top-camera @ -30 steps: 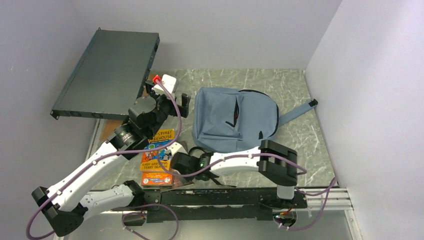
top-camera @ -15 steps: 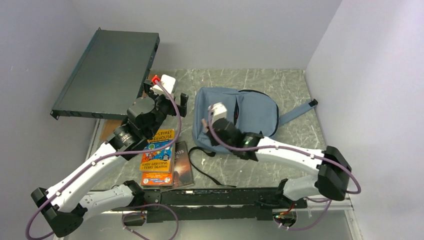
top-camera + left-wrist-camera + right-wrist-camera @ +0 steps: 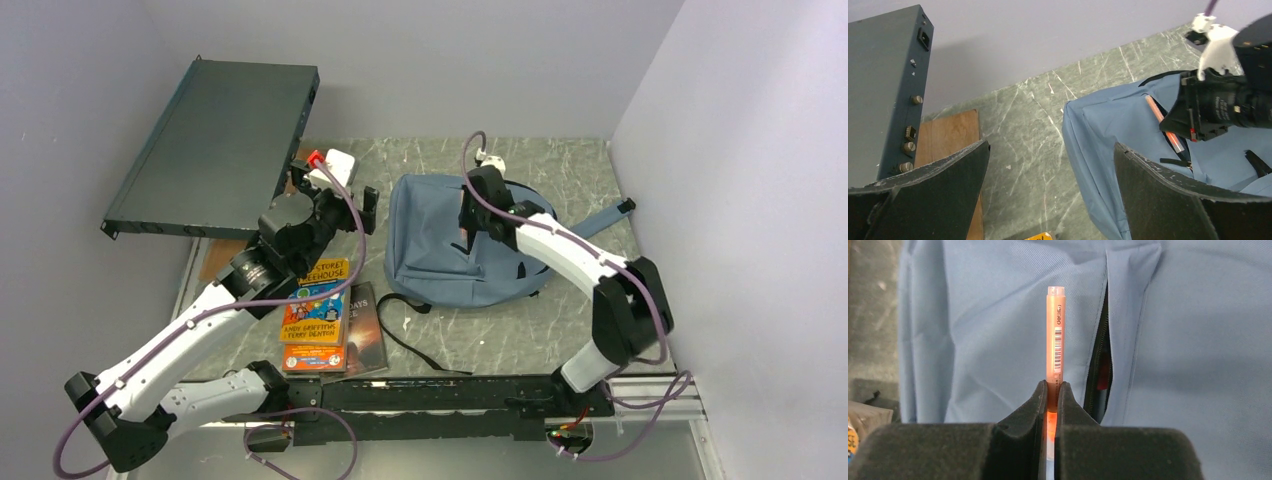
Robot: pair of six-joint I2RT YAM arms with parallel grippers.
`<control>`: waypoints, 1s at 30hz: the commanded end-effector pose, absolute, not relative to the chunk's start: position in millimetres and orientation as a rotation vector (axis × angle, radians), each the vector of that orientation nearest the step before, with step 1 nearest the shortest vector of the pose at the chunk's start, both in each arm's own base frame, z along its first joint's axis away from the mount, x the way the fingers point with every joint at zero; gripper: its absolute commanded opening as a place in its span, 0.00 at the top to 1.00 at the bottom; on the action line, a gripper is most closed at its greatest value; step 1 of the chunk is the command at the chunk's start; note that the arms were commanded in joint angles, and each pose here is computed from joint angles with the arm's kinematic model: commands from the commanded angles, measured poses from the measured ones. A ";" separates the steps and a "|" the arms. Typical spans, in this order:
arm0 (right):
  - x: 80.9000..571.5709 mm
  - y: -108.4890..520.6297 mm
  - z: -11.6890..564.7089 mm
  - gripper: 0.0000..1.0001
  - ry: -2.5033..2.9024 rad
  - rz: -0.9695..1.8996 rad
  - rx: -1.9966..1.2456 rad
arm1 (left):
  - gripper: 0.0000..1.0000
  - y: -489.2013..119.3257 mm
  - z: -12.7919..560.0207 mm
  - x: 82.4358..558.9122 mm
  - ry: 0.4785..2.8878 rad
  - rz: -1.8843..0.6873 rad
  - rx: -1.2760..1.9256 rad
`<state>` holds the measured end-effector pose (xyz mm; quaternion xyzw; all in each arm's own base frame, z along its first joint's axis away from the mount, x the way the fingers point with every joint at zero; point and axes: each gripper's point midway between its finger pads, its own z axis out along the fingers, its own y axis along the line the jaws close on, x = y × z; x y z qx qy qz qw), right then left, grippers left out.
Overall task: Pack the student bag
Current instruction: Place the stationery in the student bag.
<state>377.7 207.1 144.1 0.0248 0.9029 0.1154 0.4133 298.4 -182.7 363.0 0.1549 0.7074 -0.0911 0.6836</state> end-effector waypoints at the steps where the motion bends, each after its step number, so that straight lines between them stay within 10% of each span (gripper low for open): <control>1: 376.2 207.4 130.0 1.00 2.444 0.342 0.008 | 0.00 -189.1 371.7 300.0 1.557 -0.240 0.339; 30: 422.5 176.0 112.3 1.00 2.548 0.440 0.056 | 0.00 -199.9 368.3 300.4 1.582 -0.279 0.366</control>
